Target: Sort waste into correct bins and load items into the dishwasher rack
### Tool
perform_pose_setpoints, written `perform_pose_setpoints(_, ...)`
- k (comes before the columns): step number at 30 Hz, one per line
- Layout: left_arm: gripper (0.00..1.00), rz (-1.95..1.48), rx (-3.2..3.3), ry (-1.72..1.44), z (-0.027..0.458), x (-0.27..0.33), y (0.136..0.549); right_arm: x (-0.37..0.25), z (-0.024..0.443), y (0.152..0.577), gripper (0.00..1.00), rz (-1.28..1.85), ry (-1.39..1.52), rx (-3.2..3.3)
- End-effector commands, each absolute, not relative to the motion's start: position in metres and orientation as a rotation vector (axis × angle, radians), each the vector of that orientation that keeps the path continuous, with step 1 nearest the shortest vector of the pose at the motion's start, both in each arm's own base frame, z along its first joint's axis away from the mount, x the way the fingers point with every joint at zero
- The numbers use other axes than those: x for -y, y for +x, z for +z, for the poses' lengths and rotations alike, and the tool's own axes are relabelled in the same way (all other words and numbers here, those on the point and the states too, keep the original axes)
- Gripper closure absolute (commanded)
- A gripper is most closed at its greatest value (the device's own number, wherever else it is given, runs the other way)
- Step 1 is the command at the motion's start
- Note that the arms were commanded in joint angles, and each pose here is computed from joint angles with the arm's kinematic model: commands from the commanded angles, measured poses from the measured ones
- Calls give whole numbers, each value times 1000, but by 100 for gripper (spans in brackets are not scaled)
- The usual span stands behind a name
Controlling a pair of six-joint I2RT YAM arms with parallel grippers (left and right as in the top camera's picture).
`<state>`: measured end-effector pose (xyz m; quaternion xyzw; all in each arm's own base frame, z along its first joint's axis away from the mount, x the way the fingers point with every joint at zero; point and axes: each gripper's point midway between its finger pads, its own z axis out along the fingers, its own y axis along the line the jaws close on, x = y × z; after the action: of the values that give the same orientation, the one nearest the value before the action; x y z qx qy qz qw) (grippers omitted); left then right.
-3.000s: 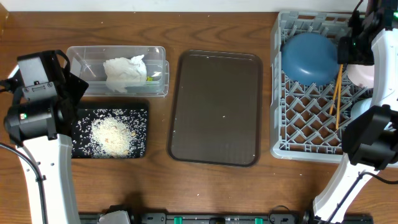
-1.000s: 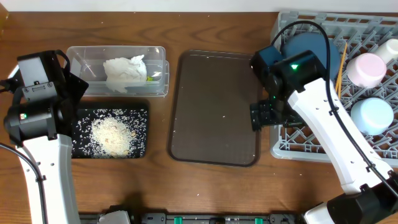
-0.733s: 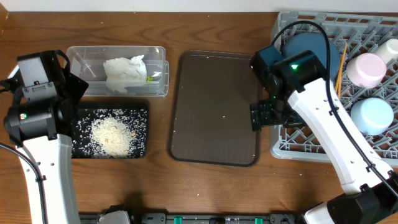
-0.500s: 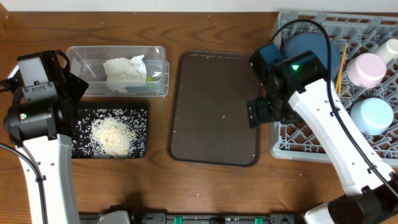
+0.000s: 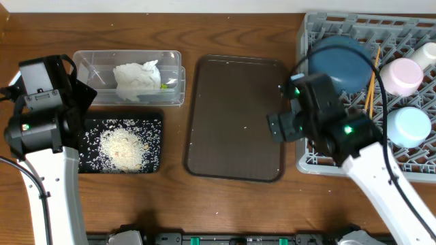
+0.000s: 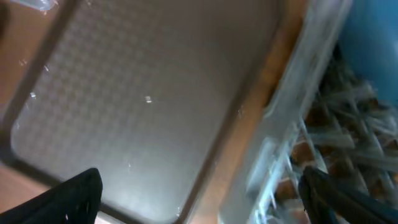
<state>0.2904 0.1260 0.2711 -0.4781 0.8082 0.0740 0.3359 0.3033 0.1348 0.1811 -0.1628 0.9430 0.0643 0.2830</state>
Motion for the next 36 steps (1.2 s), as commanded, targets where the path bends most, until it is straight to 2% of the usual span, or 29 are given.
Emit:
perform_pose_setpoints(1, 10, 218, -2094, -1272, 270, -131, 288, -136, 165, 294, 1, 244, -582, -2428)
perform_pose_setpoints(12, 10, 218, -2095, -1272, 270, -131, 288, -99, 128, 270, 1, 263, -447, -2159)
perform_pose_setpoints(21, 10, 218, -2095, -1273, 270, -131, 288, -84, 132, 243, 1, 177, -461, -1866)
perform_pose_setpoints(36, 10, 218, -2095, -1272, 270, -131, 288, -45, 147, 244, 1, 53, -287, -1662)
